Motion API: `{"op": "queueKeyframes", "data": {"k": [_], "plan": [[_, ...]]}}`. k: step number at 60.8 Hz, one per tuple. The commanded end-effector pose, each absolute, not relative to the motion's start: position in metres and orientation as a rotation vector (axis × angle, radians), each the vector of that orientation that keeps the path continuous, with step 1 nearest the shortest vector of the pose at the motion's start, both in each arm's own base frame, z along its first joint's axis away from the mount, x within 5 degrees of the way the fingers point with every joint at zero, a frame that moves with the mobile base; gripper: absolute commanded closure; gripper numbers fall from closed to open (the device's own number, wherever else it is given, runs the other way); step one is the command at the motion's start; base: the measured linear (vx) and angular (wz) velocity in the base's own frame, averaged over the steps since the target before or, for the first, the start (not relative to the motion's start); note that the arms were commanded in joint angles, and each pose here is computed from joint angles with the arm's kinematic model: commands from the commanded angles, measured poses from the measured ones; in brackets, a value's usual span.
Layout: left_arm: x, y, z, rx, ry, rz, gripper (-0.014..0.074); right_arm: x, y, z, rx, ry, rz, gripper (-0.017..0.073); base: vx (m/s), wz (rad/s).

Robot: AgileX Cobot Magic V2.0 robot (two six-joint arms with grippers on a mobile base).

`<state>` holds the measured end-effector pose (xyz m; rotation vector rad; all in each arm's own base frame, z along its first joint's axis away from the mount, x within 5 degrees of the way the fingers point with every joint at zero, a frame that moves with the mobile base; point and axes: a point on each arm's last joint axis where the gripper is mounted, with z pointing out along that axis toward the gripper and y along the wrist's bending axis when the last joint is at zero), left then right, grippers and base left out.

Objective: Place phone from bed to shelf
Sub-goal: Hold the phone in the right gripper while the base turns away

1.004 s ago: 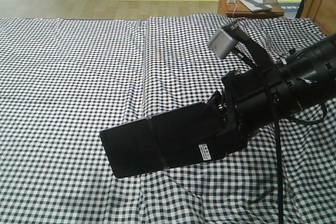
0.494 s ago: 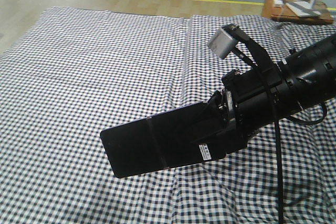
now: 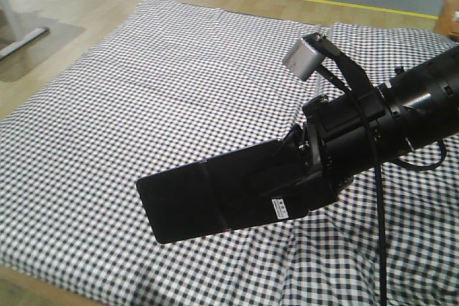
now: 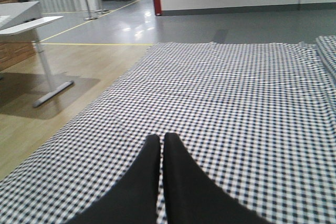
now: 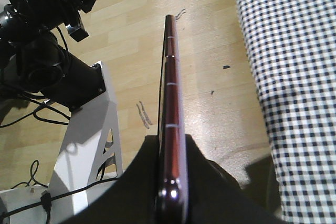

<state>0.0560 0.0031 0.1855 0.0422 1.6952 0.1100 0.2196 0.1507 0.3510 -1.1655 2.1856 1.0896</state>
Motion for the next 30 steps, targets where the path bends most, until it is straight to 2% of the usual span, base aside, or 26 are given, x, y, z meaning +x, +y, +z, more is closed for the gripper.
{"op": "queueKeyframes", "data": {"k": [1,30], "plan": [[0.0548,0.0026,0.2011,0.036,1.59,0.104,0.0593,0.2069,0.1512,0.3716,-1.179,2.099,1.189,0.056,-0.09,0.35],[0.0548,0.0026,0.2011,0.036,1.59,0.104,0.0593,0.2068,0.1512,0.3715,-1.18,2.1,1.189,0.056,-0.1,0.39]]}}
